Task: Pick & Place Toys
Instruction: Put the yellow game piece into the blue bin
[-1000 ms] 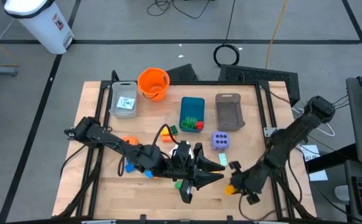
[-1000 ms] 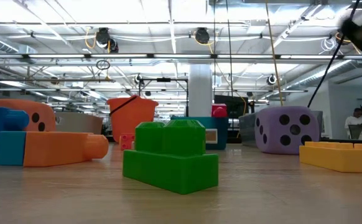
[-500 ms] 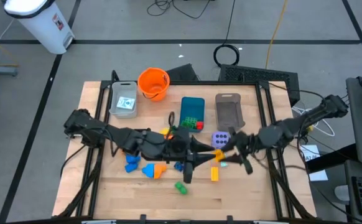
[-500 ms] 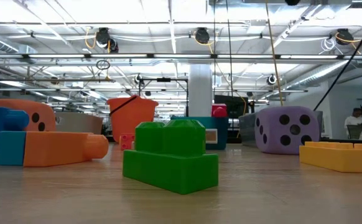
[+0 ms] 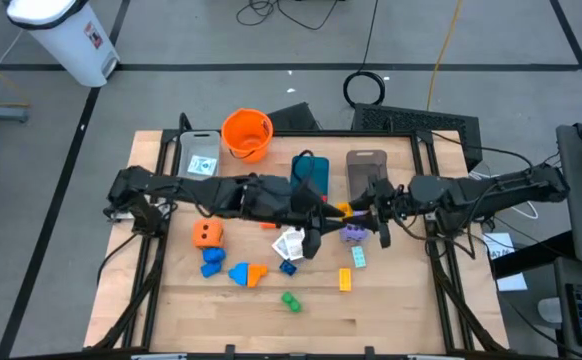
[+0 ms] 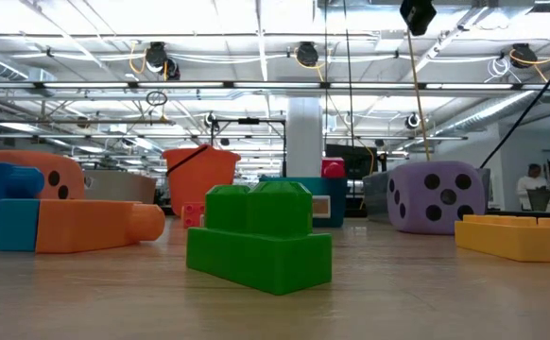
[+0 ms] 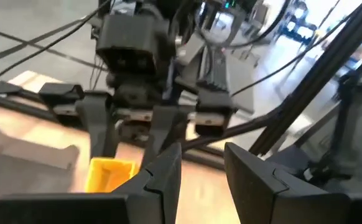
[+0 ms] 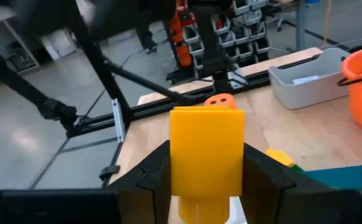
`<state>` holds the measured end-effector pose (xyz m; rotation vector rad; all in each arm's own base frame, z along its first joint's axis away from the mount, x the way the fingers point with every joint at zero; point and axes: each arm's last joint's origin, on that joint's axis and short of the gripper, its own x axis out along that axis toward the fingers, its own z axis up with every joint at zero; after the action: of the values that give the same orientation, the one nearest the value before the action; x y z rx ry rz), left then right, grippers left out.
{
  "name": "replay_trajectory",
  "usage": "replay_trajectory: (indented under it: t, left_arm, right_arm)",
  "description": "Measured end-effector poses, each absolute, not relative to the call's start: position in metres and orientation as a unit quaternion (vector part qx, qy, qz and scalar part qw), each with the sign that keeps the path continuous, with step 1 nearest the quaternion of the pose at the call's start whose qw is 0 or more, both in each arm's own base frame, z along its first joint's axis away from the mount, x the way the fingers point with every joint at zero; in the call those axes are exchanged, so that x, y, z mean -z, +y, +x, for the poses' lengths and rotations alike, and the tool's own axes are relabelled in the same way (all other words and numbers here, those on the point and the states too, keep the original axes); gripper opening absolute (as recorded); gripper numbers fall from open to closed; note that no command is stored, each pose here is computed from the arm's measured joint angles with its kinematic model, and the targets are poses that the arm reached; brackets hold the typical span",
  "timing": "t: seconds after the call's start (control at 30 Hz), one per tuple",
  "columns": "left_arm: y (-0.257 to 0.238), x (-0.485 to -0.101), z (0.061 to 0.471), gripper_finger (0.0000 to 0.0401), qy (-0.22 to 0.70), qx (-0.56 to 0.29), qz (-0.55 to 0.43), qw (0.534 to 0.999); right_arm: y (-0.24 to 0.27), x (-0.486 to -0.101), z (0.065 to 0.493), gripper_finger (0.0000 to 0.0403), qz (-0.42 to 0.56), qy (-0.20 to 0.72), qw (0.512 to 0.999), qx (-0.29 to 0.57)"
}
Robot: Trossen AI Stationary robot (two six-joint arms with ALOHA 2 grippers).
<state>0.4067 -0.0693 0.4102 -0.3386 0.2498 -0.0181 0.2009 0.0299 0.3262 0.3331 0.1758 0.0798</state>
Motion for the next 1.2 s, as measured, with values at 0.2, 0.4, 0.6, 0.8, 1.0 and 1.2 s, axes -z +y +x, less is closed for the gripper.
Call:
replay_trajectory:
  t: [0.2, 0.4, 0.6, 0.8, 1.0, 1.2]
  left_arm:
    - [-0.055, -0.405, 0.408, 0.0127, 0.151, 0.007, -0.135, 0.979]
    - [-0.045, -0.399, 0.409, 0.0127, 0.171, -0.005, -0.122, 0.978]
    - [-0.041, -0.397, 0.408, 0.0127, 0.183, -0.01, -0.122, 0.975]
    - [-0.042, -0.398, 0.409, 0.0127, 0.177, -0.006, -0.113, 0.978]
    - [-0.042, -0.403, 0.41, 0.0127, 0.154, -0.005, -0.106, 0.982]
    - [-0.041, -0.402, 0.41, 0.0127, 0.152, -0.024, -0.103, 0.983]
  right_arm:
    - [0.023, -0.328, 0.204, 0.0131, 0.17, 0.076, 0.982, -0.044]
    - [0.02, -0.332, 0.205, 0.0131, 0.172, 0.053, 0.983, -0.041]
    - [0.019, -0.332, 0.205, 0.0131, 0.172, 0.054, 0.983, -0.04]
    - [0.02, -0.333, 0.205, 0.0131, 0.174, 0.049, 0.982, -0.053]
    - [0.02, -0.334, 0.205, 0.0131, 0.174, 0.047, 0.982, -0.056]
    - [0.022, -0.334, 0.205, 0.0131, 0.175, 0.05, 0.981, -0.071]
